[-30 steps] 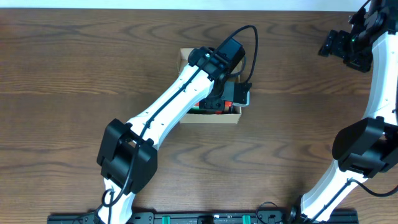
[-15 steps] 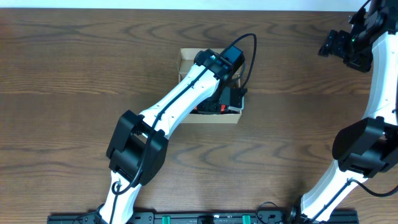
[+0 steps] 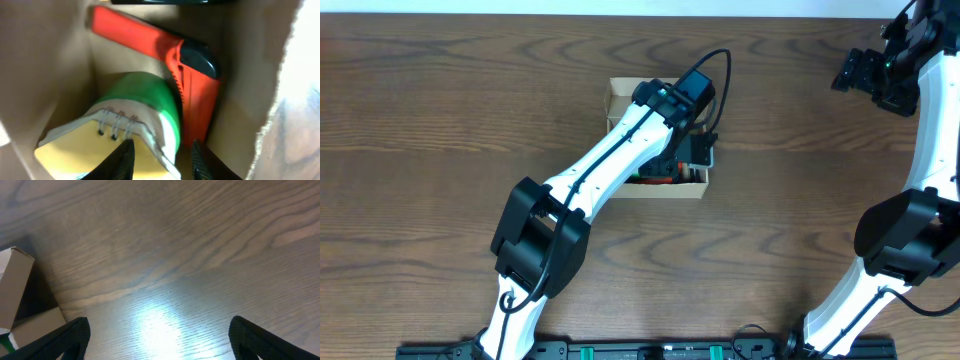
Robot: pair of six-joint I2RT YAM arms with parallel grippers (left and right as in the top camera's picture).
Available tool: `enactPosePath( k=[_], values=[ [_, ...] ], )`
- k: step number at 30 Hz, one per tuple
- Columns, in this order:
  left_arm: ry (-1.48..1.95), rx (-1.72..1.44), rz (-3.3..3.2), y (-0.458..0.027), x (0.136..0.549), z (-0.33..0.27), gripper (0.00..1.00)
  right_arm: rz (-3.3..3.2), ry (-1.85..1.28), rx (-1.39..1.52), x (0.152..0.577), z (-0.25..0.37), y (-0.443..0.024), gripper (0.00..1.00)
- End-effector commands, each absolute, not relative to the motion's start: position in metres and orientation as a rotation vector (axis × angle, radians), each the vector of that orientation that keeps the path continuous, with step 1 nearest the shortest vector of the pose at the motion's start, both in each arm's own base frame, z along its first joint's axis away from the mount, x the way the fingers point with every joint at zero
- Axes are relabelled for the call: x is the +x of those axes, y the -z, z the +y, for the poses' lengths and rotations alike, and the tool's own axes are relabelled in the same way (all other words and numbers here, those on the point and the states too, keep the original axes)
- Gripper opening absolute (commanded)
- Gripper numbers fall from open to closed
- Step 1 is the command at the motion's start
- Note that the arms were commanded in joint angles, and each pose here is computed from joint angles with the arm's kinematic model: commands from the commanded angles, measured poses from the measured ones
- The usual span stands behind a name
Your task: Pack container
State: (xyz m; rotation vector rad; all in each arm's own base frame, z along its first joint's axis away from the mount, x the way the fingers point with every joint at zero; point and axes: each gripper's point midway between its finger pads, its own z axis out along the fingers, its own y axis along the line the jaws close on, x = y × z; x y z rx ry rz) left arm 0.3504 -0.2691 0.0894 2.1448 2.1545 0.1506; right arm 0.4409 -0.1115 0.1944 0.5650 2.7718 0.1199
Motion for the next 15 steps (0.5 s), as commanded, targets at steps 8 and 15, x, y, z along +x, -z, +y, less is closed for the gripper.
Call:
enactPosePath(
  k=[8,15],
  values=[
    [-0.275,1.574,2.378,-0.145,0.392,-0.270,0.54,2.778,-0.126,0.567,0.439,-0.111,-0.194,0.88],
    [-0.452,1.130,2.484,-0.213,0.416,-0.224,0.58,2.801,-0.131,0.478,0.442,-0.091,-0.194,0.84]
  ],
)
